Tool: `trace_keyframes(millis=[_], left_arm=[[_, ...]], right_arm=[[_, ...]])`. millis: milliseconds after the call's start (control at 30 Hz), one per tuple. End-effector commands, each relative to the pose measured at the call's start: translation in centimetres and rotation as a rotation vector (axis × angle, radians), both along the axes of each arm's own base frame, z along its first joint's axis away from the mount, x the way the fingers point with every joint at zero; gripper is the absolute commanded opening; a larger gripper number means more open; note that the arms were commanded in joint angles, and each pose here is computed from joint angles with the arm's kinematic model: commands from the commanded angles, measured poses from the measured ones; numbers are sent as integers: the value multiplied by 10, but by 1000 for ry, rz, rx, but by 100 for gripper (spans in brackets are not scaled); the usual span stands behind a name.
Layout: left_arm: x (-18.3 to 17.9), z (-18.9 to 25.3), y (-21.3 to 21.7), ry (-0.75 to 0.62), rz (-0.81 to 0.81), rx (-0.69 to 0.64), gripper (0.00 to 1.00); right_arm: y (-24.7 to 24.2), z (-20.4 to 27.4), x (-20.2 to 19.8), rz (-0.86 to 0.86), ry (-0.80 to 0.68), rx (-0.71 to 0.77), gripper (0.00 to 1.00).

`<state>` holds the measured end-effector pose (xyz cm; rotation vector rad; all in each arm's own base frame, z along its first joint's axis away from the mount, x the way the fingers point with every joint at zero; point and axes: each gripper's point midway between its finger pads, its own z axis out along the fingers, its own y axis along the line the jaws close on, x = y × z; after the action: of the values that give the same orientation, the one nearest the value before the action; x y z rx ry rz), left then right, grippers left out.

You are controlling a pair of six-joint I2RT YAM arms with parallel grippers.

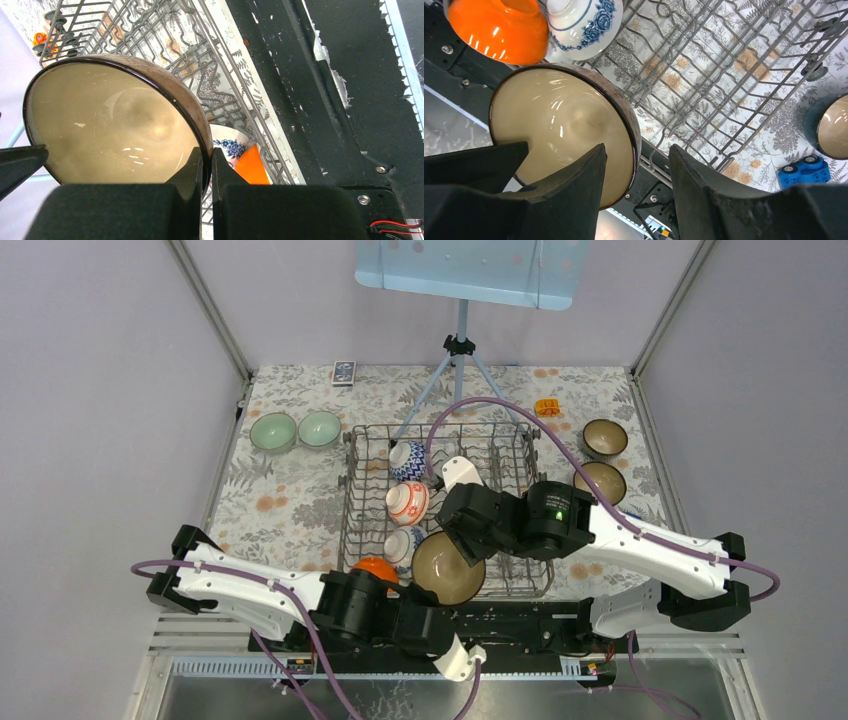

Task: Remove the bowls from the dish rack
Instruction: Place the bowl at the center of the board.

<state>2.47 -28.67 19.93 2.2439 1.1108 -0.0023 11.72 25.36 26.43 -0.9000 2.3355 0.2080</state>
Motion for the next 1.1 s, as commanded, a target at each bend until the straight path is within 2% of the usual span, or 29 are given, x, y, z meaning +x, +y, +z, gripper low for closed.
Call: trace_keyframes(millis=[0, 767, 900, 1067], left_arm=[[5, 35, -12, -31, 26, -153, 0], [2, 40, -11, -33, 36, -179, 0], [3, 41, -10, -36, 42, -183, 0], [5, 39, -8, -36, 52, -183, 0]], right_arm=[[-3, -4, 6, -32, -37, -21, 55], [3, -32, 0, 6, 9, -85, 35], [5, -33, -1, 13, 15, -85, 29], [7, -32, -1, 16, 17, -81, 17]])
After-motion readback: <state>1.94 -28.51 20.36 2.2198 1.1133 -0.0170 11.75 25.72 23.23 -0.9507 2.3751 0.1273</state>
